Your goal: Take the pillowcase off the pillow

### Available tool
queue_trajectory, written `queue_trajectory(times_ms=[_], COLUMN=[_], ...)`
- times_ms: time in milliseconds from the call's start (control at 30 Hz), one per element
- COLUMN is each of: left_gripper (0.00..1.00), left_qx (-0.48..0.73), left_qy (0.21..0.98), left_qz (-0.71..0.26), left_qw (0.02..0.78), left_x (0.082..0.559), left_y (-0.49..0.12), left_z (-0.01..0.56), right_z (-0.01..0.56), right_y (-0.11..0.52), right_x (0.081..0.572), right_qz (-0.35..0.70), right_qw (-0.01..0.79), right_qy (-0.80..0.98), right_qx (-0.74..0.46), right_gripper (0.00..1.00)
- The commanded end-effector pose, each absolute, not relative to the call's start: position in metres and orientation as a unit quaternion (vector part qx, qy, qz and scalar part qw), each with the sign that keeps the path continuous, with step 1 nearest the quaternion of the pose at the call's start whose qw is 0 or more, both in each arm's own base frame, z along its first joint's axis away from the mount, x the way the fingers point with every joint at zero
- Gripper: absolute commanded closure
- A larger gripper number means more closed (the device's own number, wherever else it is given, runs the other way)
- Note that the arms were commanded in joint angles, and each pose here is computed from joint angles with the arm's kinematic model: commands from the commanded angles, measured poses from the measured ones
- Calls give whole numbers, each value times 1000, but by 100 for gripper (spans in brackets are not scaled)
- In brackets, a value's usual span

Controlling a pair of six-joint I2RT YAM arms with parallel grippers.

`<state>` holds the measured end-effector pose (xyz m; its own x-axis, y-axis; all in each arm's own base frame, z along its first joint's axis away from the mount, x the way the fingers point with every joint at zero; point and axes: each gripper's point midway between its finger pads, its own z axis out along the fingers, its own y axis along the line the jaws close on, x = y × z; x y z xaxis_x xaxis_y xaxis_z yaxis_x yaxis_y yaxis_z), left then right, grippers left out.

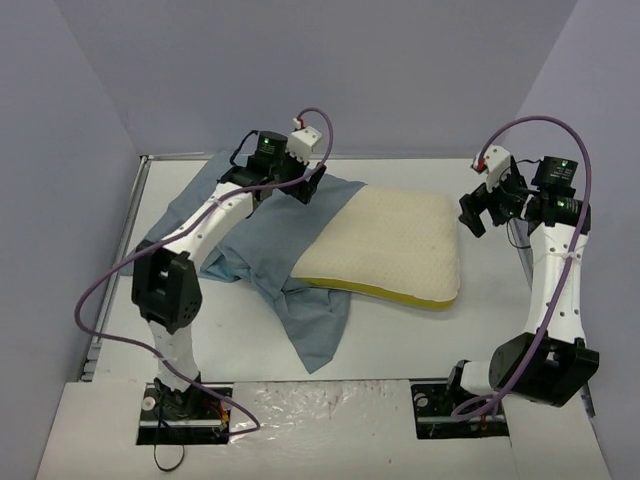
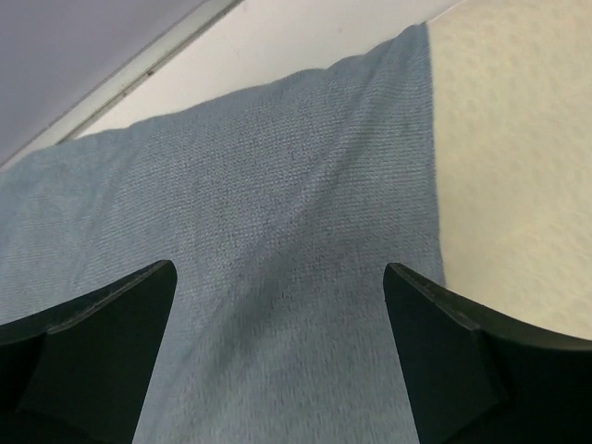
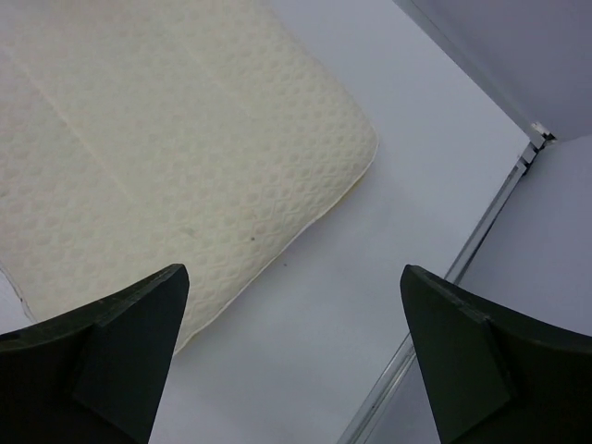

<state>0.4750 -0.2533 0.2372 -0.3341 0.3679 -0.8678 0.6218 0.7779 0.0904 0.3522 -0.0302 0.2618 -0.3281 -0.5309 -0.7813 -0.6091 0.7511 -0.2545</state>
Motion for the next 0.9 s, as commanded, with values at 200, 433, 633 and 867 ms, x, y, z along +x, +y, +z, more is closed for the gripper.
queue_trajectory(times_ms=[200, 433, 633, 867], left_gripper=[5, 3, 85, 98], left_qx=[260, 270, 267, 234], left_qy=[842, 859, 865, 850], left_qz=[-63, -46, -41, -94], left_qw=[468, 433, 424, 462], left_x=[521, 532, 526, 504], left_y=[-270, -273, -263, -240], left_z=[197, 155, 145, 181], right_z=[181, 122, 100, 160], right_y=[81, 108, 114, 128], right_x=[401, 470, 490, 488], right_qz=[88, 54, 47, 52], right_qw=[395, 357, 348, 413], right_qy=[736, 743, 737, 677], right_qx=[-543, -563, -577, -607], right_gripper=[0, 0, 4, 4])
